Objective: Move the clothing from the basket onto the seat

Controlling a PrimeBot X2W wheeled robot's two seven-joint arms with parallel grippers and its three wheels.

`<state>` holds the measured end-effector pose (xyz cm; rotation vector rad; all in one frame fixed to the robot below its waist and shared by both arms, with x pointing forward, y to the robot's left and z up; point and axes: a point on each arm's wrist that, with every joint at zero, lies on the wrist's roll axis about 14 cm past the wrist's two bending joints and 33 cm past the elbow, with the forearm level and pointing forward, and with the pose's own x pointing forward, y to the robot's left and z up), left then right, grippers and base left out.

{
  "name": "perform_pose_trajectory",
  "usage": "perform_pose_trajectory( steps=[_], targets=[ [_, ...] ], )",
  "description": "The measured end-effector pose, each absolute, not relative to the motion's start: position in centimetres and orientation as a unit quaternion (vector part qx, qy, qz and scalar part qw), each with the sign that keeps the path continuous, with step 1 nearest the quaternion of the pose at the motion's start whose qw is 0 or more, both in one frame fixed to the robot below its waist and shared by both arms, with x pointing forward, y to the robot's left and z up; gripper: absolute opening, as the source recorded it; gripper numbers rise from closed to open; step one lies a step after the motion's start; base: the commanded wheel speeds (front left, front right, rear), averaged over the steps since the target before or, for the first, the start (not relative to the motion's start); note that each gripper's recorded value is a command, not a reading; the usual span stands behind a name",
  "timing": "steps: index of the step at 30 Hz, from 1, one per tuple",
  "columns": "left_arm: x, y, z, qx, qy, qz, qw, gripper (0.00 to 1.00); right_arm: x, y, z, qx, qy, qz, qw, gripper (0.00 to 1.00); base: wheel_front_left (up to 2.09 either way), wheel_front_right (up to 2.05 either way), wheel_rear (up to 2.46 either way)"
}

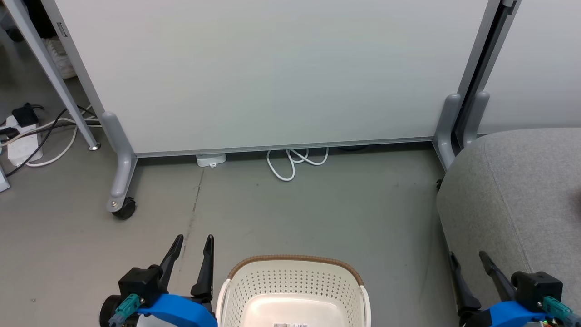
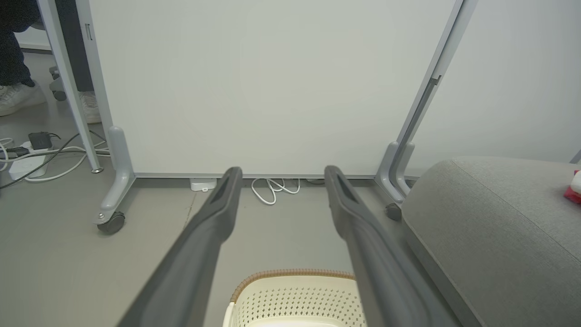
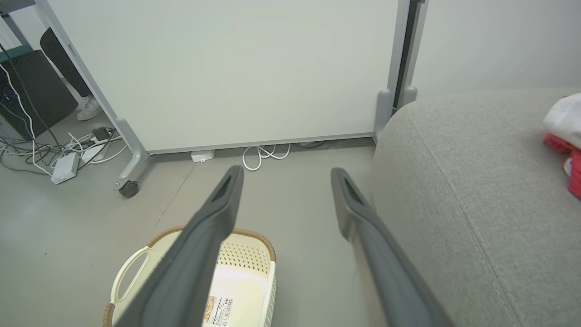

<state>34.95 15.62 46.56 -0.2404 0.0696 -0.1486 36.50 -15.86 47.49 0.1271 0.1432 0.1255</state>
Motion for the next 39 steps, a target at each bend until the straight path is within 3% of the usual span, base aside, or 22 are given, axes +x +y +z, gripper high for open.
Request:
perform_pose_trajectory(
  steps=[9, 10, 24, 39],
  targets=[
    [34.9, 15.7, 46.6, -0.12, 0.034, -0.073, 0.99, 1.0, 36.4, -15.9, 47.4, 0.067, 0.071, 0.062, 0.993, 1.0, 0.0, 0.0, 0.0],
    [34.9, 15.7, 46.5, -0.122, 0.036, -0.072, 0.989, 0.0, 36.4, -15.9, 47.3, 0.068, 0.072, 0.062, 0.993, 0.0, 0.0, 0.0, 0.0],
    [29.9, 15.7, 39.4, -0.14, 0.149, -0.045, 0.978, 0.0, 34.6, -15.7, 42.8, 0.079, 0.145, 0.054, 0.985, 0.0, 0.0, 0.0, 0.0],
    [31.1, 17.0, 40.4, -0.26, 0.141, 0.007, 0.955, 0.0, 34.8, -16.3, 43.1, 0.215, 0.142, 0.023, 0.966, 0.0, 0.0, 0.0, 0.0]
  ],
)
